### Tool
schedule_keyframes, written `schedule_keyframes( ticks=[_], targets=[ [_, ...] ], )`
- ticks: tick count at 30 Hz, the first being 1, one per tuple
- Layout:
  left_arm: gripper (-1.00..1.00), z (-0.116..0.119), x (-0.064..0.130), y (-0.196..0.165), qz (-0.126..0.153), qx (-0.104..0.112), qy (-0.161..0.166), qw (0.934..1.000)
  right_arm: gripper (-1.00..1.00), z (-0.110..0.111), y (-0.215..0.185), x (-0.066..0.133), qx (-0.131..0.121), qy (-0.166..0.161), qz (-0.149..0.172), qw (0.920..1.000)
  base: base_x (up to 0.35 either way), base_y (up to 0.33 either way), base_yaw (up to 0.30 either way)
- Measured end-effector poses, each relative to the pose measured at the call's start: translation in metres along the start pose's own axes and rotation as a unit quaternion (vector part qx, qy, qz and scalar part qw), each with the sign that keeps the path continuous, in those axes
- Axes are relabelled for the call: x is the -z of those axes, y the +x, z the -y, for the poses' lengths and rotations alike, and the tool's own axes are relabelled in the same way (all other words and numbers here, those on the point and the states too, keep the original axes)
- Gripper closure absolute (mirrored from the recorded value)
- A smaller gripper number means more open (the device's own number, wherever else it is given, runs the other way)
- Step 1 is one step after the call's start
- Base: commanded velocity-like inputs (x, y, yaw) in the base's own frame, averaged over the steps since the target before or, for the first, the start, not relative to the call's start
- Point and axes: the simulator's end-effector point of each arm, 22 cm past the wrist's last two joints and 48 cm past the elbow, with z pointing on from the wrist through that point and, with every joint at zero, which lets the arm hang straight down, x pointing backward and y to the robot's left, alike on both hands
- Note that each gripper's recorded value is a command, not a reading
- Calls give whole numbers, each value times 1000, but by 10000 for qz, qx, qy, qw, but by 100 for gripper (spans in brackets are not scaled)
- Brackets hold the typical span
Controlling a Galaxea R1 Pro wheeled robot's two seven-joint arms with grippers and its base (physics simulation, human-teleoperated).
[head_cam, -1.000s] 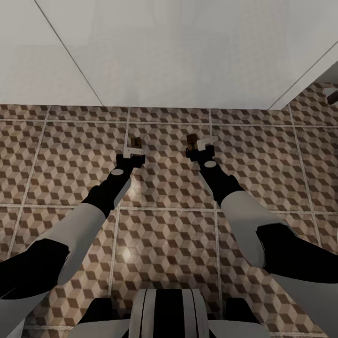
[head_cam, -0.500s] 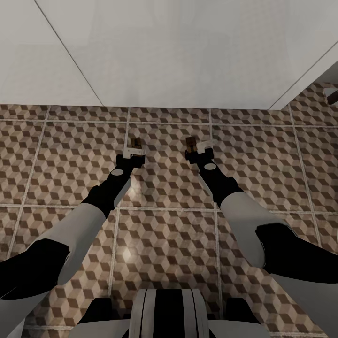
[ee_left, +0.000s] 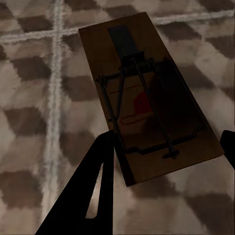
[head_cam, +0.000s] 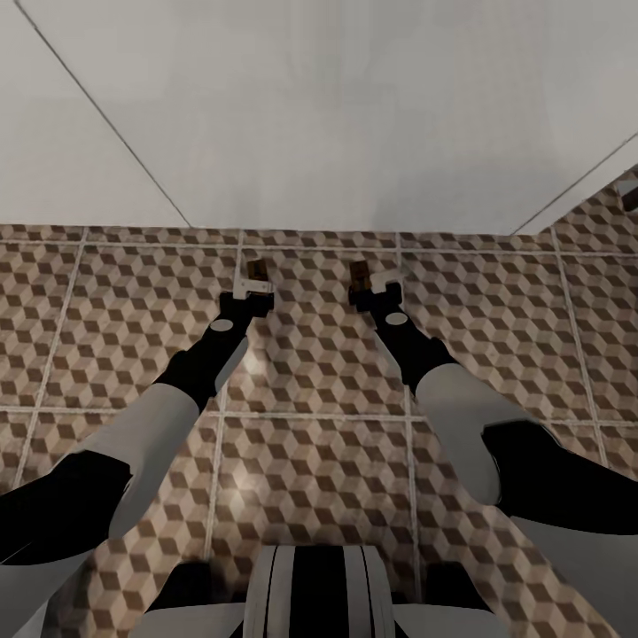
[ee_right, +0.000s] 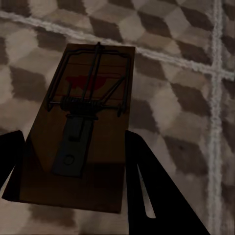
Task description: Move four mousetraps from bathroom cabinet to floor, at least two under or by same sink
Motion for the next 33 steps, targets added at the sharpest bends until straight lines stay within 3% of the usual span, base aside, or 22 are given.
schedule_keyframes(
  ticks=[13,23,33],
  targets=[
    [100,0,0,2,-15,-2,0,10000,100,0,1,0,-1,-2,-15,10000,24,0,0],
    [100,3,0,8,-75,2,15,10000,100,-4,19,1,27,-44,-200,9998,7,0,0],
    [100,3,1,14,-132,-4,14,9999,100,-4,19,1,26,-46,-201,9998,124,60,0]
  ],
)
